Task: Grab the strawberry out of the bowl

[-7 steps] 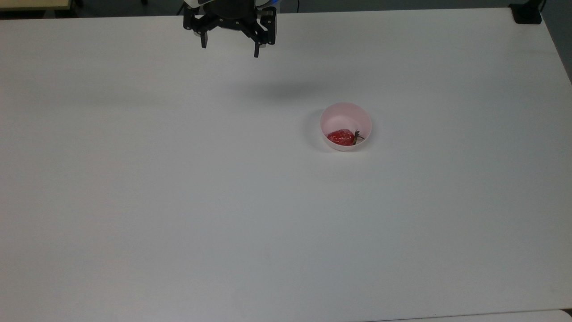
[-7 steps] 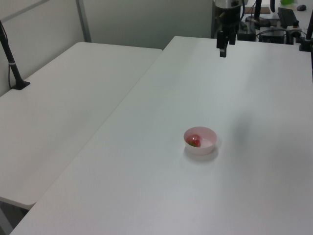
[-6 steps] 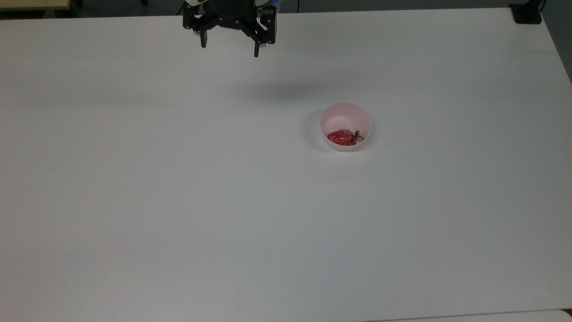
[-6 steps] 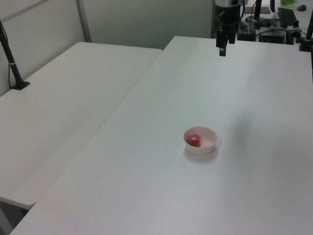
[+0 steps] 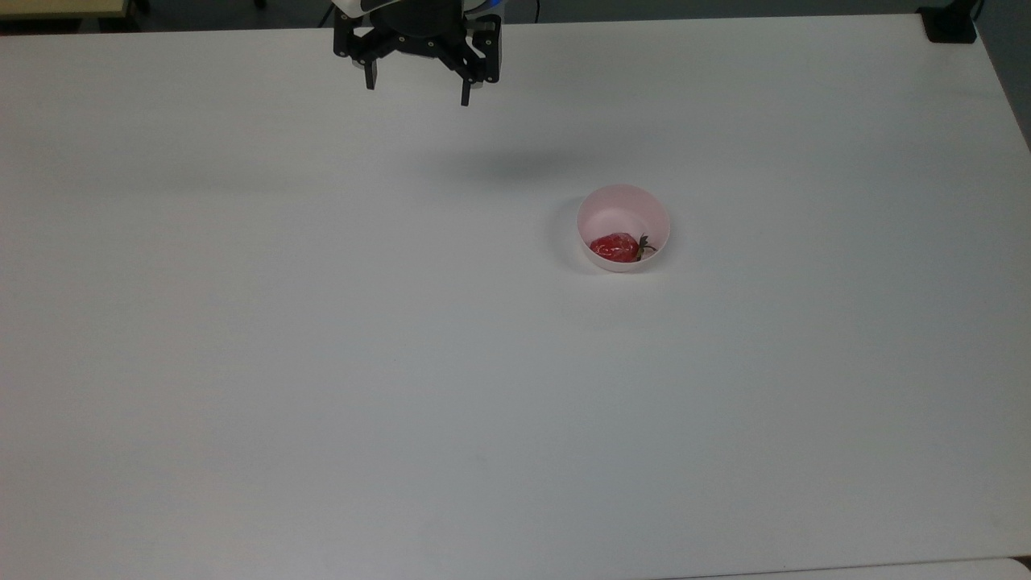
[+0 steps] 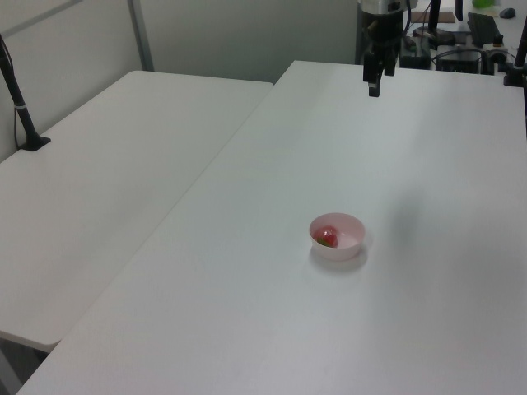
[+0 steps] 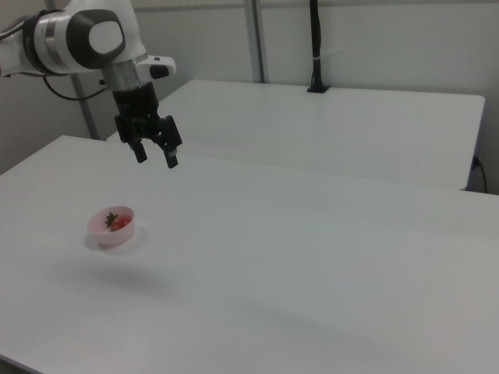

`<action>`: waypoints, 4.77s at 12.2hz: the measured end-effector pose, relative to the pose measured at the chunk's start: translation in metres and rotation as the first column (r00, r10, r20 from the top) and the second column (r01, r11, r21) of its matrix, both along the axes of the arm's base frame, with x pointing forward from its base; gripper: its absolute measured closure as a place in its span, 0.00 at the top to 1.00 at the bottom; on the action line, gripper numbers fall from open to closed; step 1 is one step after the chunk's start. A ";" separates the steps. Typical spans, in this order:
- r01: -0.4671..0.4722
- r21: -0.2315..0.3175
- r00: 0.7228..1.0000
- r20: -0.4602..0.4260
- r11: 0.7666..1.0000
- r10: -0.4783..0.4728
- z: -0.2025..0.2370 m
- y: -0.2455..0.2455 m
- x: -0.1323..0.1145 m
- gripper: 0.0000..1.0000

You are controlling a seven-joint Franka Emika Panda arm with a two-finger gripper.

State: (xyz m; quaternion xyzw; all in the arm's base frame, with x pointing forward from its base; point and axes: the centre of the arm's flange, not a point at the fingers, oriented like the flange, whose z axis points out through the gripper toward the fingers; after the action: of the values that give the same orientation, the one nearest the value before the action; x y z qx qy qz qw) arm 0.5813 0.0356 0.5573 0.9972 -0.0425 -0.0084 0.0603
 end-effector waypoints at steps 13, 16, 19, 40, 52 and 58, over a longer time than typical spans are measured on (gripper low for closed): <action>-0.307 0.008 0.952 -0.003 0.952 0.307 -0.103 0.121 0.039 1.00; -0.396 0.011 0.918 0.012 0.918 0.396 -0.148 0.165 0.052 0.99; -0.534 0.016 0.845 -0.020 0.846 0.534 -0.165 0.193 0.049 0.92; -0.757 0.063 0.639 -0.140 0.650 0.757 -0.243 0.247 0.030 0.83; -0.759 0.047 0.639 -0.129 0.649 0.758 -0.248 0.248 0.034 0.58; -0.754 0.040 0.648 -0.116 0.655 0.753 -0.241 0.249 0.036 0.46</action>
State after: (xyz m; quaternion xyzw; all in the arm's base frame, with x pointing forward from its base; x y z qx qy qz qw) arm 0.6172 0.2845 0.3168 0.9220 0.3789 -0.0434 0.0668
